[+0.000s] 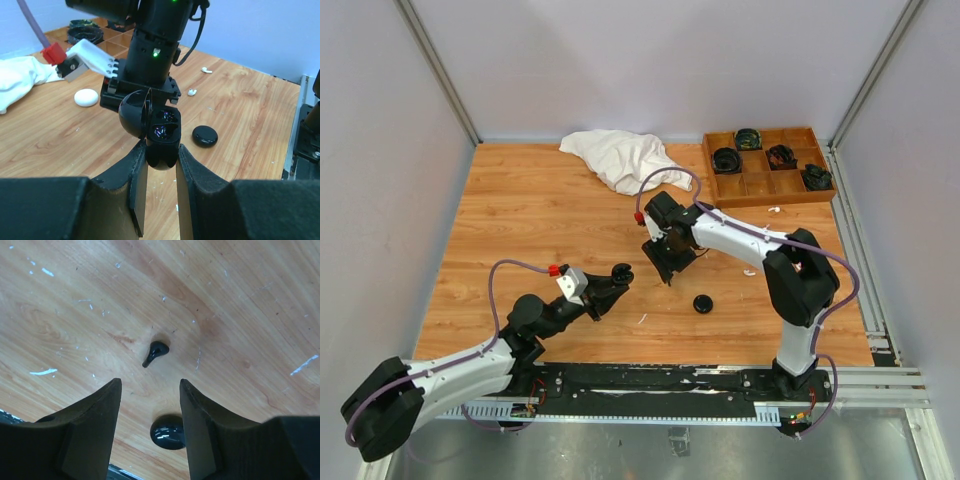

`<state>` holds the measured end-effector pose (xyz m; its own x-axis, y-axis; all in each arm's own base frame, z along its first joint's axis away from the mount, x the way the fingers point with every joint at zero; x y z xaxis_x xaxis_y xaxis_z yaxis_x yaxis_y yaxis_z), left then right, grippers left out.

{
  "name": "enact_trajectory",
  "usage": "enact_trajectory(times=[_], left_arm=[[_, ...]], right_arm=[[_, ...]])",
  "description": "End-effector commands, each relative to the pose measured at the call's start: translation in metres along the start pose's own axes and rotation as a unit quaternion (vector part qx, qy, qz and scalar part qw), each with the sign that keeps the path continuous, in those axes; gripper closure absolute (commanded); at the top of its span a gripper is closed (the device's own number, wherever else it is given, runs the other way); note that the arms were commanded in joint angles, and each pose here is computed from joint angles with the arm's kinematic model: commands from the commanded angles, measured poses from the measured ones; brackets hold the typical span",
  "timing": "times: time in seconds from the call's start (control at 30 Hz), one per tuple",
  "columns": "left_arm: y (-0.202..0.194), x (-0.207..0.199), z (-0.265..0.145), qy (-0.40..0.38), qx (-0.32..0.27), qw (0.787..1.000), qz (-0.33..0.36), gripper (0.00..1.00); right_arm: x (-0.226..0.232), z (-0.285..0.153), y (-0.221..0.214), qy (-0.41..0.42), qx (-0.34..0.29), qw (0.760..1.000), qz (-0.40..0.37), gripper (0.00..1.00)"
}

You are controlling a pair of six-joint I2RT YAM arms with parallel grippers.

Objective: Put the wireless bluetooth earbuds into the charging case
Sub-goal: Pick up the earbud from the center of the board.

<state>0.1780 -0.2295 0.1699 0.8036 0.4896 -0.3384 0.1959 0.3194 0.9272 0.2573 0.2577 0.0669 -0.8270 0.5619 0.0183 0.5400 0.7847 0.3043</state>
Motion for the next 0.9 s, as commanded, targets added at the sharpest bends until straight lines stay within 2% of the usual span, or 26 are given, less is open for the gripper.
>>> enact_trajectory(times=[0.0,0.3,0.87], left_arm=[[-0.002,0.003,-0.003,0.006,-0.001,1.0,0.009,1.0],[-0.002,0.001,-0.004,0.001,0.003,1.0,0.006,1.0],[-0.005,0.0,-0.003,0.0,0.01,1.0,0.005,1.0]], right_arm=[[0.001,0.007,0.006,-0.002,0.016,1.0,0.024,0.5],[-0.007,0.027,0.007,-0.007,0.029,0.999,0.042,0.6],[-0.012,0.053,-0.009,-0.021,0.065,0.996,0.052,0.67]])
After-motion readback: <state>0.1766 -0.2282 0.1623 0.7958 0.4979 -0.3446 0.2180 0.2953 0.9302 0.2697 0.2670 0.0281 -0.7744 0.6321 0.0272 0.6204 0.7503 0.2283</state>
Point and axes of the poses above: each gripper's point midway between its finger pads, its own z axis out along the fingers, its own x axis along the line the jaws close on, y = z × x, the point moved 1 cm from there along -z, back along the fingers, and after that the axes turned 15 degrees about -z, right-handed, at the moved point
